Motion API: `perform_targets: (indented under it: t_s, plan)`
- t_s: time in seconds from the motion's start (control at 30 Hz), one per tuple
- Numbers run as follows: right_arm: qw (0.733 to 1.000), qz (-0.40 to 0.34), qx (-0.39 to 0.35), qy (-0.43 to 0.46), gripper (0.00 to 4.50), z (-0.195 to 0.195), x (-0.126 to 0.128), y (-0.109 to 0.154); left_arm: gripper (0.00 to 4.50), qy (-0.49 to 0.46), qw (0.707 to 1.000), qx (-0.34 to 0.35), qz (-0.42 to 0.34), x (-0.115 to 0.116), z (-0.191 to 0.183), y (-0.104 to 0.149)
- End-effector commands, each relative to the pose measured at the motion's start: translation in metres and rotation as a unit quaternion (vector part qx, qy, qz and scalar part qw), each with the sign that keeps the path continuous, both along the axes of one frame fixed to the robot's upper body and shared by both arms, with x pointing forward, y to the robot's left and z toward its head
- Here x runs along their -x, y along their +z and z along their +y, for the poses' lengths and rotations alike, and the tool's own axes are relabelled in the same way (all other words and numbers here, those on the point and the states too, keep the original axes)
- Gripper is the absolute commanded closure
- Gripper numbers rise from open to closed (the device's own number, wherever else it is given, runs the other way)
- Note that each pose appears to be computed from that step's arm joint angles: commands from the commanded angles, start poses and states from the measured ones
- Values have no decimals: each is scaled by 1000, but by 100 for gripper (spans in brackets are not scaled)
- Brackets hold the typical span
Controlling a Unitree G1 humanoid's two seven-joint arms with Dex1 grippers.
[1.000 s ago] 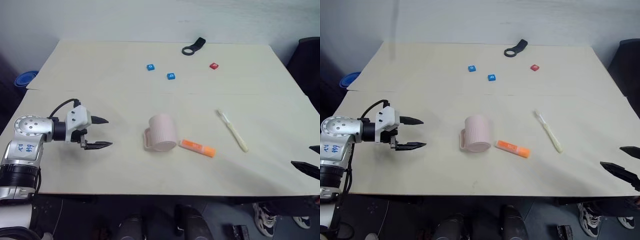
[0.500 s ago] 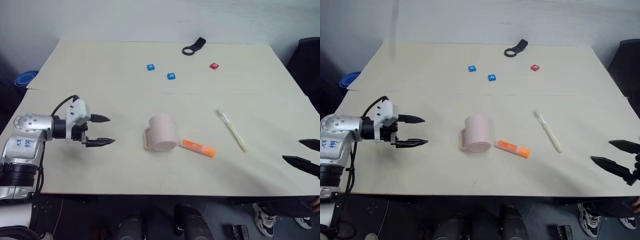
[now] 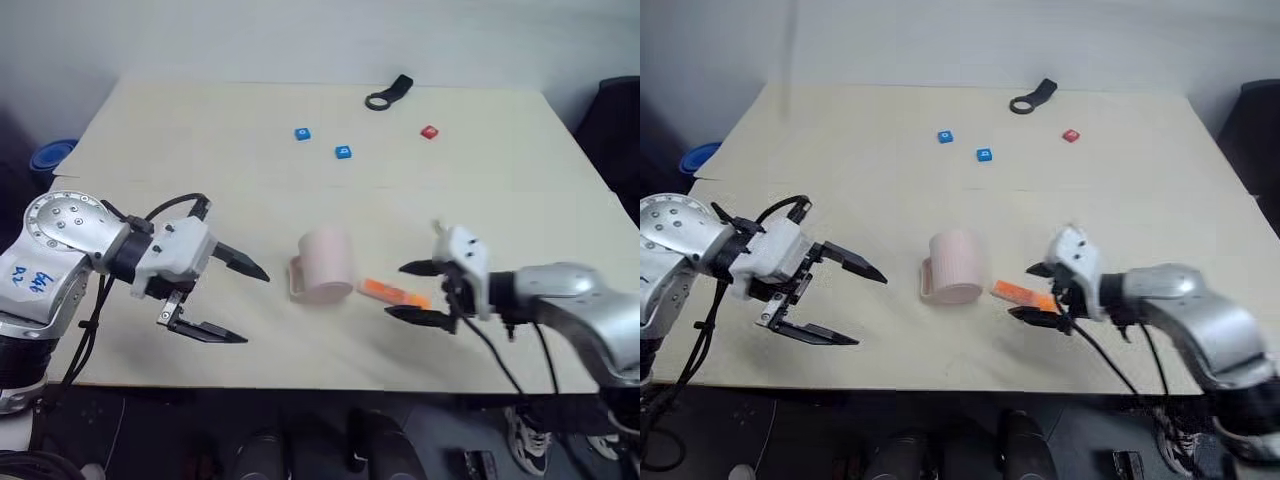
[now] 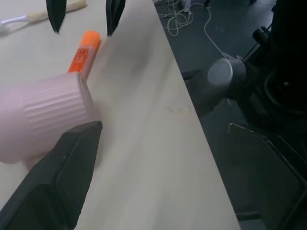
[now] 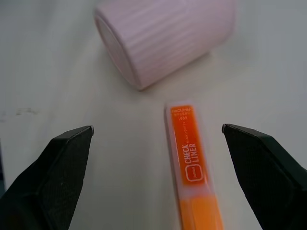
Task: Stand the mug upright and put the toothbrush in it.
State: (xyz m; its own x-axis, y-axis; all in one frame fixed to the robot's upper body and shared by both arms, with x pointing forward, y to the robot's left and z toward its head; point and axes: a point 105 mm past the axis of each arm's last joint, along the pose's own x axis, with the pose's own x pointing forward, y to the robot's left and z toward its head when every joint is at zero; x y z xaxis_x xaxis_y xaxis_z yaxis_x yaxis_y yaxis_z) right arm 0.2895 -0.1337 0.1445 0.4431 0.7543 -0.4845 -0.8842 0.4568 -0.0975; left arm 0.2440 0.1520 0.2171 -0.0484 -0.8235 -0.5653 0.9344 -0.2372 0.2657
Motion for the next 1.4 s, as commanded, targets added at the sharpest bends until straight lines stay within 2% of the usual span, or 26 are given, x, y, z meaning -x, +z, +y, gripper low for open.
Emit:
perform_targets:
  t_s: [0.03, 0.2, 0.33, 0.43, 0.6, 0.73, 0.8, 0.9, 0.97, 1.03, 1.13, 1.27, 1.3, 1.4]
  plan:
    - [999, 18, 27, 1, 0, 4, -3, -24, 3, -17, 1000, -12, -15, 1, 0, 2]
    - [997, 13, 50, -50, 0, -3, -21, -43, 3, -17, 1000, 6, -17, 1, -7, 6]
    - [997, 19, 53, -50, 0, -4, -20, -51, 3, -16, 1000, 11, -19, 0, -9, 6]
    - [997, 18, 50, -57, 52, -4, -21, -53, 0, -17, 1000, 13, -22, -2, -9, 6]
    - [997, 10, 46, -58, 227, -3, -20, -52, 0, -17, 999, 20, -29, -9, -12, 9]
    - [997, 4, 43, -60, 343, -2, -17, -48, 0, -21, 999, 31, -31, -14, -16, 10]
    - [998, -14, 36, -40, 342, 3, -10, -41, 0, -24, 999, 38, -28, -15, -18, 11]
    - [996, -45, -3, -74, 342, 1, -8, -11, 0, -28, 998, 55, -28, -21, -25, 13]
    - [984, -90, -28, -148, 342, -28, -16, 23, 0, -31, 997, 72, -28, -24, -31, 16]
    - [960, -132, -54, -242, 342, -72, -22, 57, 0, -31, 994, 102, -27, -28, -42, 23]
    - [920, -177, -34, -347, 342, -143, -12, 80, 0, -50, 989, 138, -29, -31, -64, 34]
    - [851, -171, 16, -497, 342, -237, 5, 66, 0, -77, 985, 152, -34, -31, -79, 39]
    - [839, -165, 22, -518, 342, -250, 8, 59, 0, -76, 984, 155, -37, -33, -81, 40]
    - [827, -162, 21, -538, 342, -269, 9, 41, 0, -69, 982, 171, -45, -40, -86, 46]
